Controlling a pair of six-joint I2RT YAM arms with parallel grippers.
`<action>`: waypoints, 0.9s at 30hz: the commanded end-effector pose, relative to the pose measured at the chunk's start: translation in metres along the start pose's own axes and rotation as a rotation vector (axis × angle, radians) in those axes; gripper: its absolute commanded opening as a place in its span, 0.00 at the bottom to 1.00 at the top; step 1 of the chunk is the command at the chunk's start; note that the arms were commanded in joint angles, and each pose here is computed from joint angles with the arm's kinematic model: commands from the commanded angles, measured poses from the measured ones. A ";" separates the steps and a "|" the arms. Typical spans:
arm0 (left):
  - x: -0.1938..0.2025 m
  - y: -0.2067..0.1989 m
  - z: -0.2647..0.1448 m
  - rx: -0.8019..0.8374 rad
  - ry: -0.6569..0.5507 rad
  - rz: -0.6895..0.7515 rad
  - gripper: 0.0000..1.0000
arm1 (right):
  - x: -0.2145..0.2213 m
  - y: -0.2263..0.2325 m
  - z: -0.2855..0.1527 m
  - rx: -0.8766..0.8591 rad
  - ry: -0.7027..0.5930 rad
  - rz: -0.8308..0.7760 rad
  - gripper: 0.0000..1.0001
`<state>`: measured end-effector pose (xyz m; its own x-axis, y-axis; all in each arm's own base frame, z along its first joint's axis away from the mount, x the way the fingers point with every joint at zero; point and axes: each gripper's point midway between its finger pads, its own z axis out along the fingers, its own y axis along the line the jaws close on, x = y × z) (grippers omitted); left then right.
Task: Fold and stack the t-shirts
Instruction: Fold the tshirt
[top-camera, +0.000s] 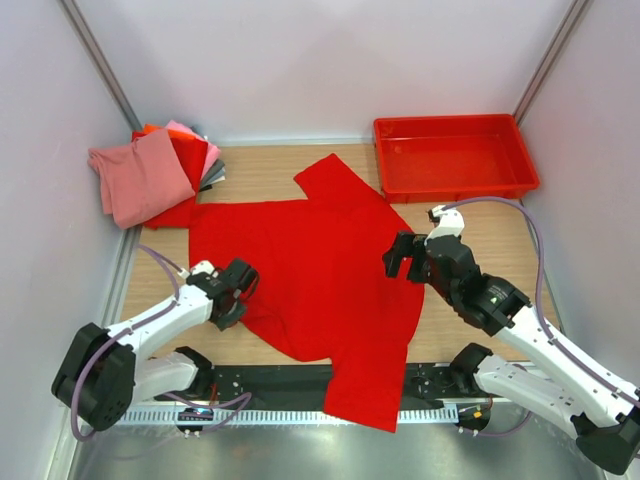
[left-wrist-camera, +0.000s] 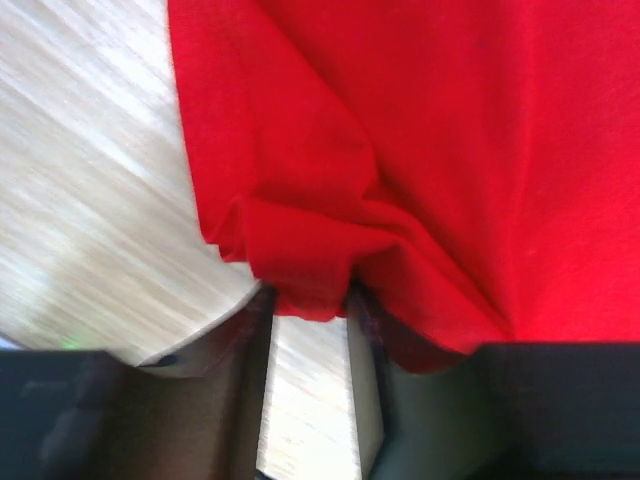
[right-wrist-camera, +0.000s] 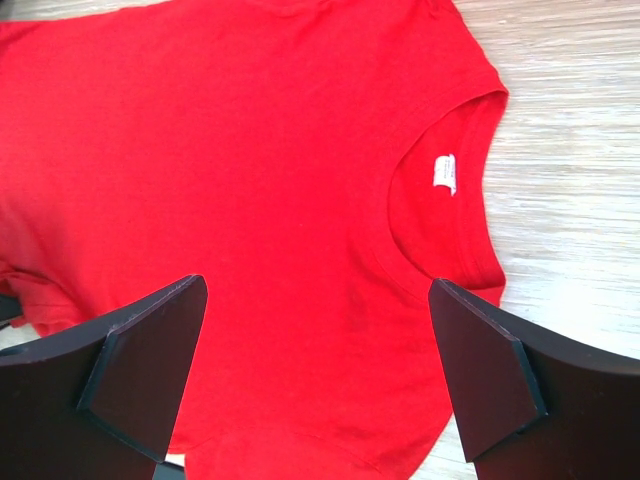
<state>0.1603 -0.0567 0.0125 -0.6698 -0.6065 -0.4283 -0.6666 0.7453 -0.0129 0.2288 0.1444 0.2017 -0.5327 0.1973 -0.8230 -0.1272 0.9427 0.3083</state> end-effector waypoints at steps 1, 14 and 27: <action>-0.007 -0.007 0.006 0.001 -0.038 0.019 0.28 | -0.008 -0.003 -0.001 0.028 -0.024 -0.018 1.00; 0.003 -0.026 -0.034 0.130 0.105 0.116 0.00 | 0.013 -0.009 -0.014 0.048 0.070 0.085 1.00; 0.007 0.027 -0.105 0.164 0.185 0.174 0.00 | 0.159 -0.027 -0.070 0.166 0.582 0.240 1.00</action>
<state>0.1303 -0.0852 0.0946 -0.7932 -0.5302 -0.2996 -0.4990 0.8479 -0.1793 0.1168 0.1433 0.1111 -0.8713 0.2234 -0.4370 0.0592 0.9317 0.3584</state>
